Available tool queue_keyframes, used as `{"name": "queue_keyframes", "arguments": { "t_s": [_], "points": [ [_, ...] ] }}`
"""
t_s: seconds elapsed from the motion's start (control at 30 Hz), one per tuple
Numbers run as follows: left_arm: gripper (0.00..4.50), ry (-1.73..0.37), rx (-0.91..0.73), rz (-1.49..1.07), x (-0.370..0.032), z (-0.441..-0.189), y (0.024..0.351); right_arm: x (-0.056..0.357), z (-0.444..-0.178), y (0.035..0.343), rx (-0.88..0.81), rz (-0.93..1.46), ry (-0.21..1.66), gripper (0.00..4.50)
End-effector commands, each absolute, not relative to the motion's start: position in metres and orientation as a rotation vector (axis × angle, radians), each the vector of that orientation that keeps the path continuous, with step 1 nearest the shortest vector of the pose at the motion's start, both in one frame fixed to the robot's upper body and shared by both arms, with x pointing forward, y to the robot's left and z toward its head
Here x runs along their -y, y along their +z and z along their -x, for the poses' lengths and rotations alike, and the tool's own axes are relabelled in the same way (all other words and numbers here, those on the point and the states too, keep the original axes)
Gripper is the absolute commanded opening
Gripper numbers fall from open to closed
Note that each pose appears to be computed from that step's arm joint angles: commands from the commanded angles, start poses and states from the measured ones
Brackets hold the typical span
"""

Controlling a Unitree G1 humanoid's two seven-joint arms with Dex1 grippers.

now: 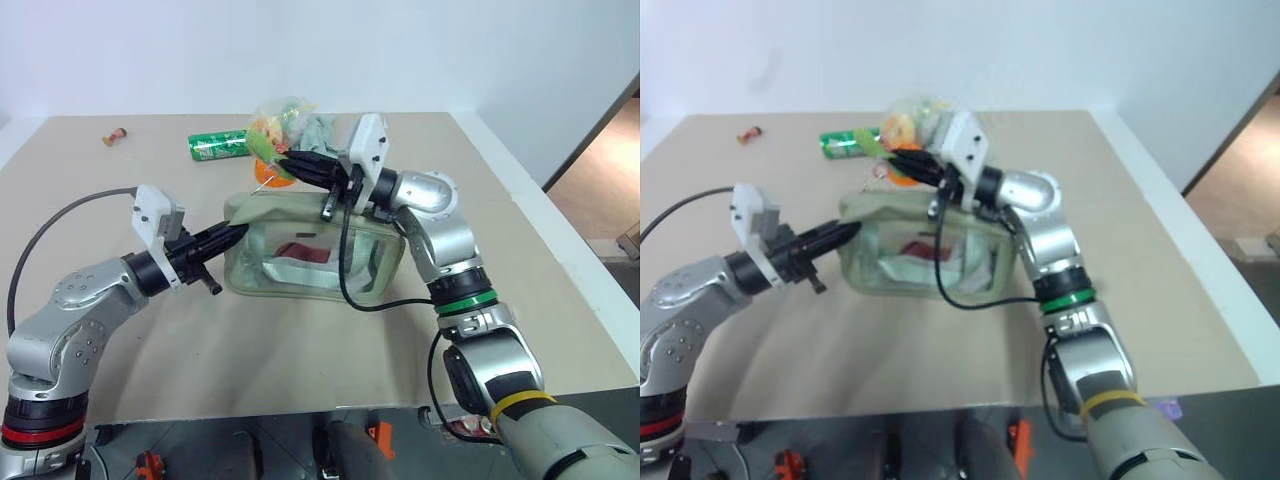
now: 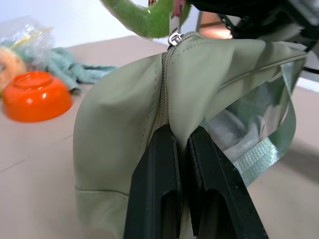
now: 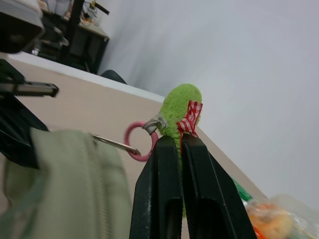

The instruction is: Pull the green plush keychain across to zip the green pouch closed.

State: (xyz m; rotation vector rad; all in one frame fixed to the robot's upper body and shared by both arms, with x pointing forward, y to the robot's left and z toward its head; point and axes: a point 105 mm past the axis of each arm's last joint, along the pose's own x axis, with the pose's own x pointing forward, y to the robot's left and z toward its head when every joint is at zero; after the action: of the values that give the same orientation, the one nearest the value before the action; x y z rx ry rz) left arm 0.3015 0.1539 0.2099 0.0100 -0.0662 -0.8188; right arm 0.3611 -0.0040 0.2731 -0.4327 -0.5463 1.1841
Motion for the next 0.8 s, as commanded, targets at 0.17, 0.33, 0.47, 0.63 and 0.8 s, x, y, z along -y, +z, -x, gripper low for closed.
{"name": "queue_keyframes", "arguments": {
  "t_s": [0.17,0.33,0.47,0.63,0.8],
  "points": [
    [0.0,-0.769,0.196,0.009,-0.164,-0.301,0.236,0.003,-0.359,0.279,0.586,0.423,1.176,0.05],
    [0.0,-0.772,0.159,-0.045,-0.163,-0.3,0.224,0.006,-0.359,0.282,0.59,0.428,1.171,0.05],
    [0.79,-0.799,0.135,-0.04,-0.163,-0.297,0.219,0.008,-0.36,0.285,0.593,0.432,1.166,0.0],
    [2.41,-0.837,0.136,-0.1,-0.158,-0.287,0.218,0.01,-0.36,0.289,0.597,0.435,1.166,0.0],
    [2.82,-0.857,0.161,-0.133,-0.161,-0.28,0.232,0.012,-0.361,0.291,0.595,0.437,1.164,0.0]
  ]
}}
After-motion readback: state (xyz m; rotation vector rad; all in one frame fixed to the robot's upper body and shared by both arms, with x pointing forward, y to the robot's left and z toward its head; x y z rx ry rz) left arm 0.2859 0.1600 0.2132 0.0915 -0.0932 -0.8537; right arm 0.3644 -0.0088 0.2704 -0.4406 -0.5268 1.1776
